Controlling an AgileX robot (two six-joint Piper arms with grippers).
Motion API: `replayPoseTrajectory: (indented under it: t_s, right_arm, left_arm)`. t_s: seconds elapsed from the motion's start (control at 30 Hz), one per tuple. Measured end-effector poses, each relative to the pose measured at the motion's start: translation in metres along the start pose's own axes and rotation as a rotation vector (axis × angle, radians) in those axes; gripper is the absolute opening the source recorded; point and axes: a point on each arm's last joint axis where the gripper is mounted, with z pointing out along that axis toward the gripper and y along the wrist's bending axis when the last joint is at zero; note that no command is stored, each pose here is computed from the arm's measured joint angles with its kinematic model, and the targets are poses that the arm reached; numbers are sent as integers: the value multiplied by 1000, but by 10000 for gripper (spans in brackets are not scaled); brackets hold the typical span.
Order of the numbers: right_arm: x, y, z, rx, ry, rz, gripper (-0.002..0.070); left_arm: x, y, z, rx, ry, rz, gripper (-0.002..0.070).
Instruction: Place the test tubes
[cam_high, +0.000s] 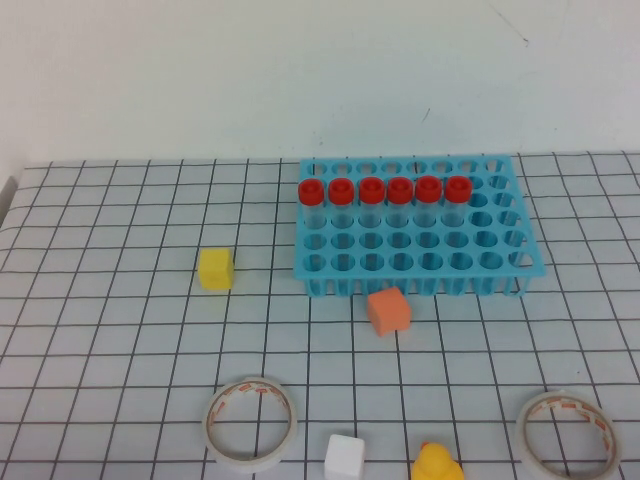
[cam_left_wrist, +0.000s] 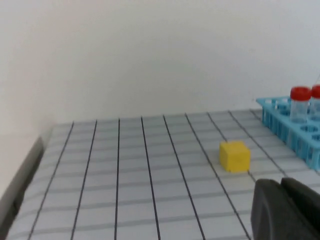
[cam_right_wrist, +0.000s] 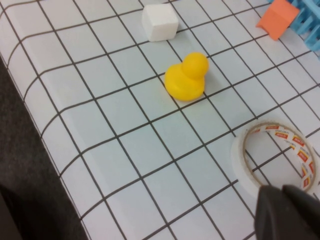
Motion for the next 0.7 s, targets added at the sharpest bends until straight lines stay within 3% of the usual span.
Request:
replayPoseTrajectory:
  t_s: [0.27, 0.7]
  right_arm:
    - [0, 0, 0, -3, -2, 3, -1]
    - [0, 0, 0, -4, -2, 4, -1]
  left_arm:
    - [25, 1, -5, -20, 264, -34, 0]
    - [27, 0, -6, 3, 295, 29, 0]
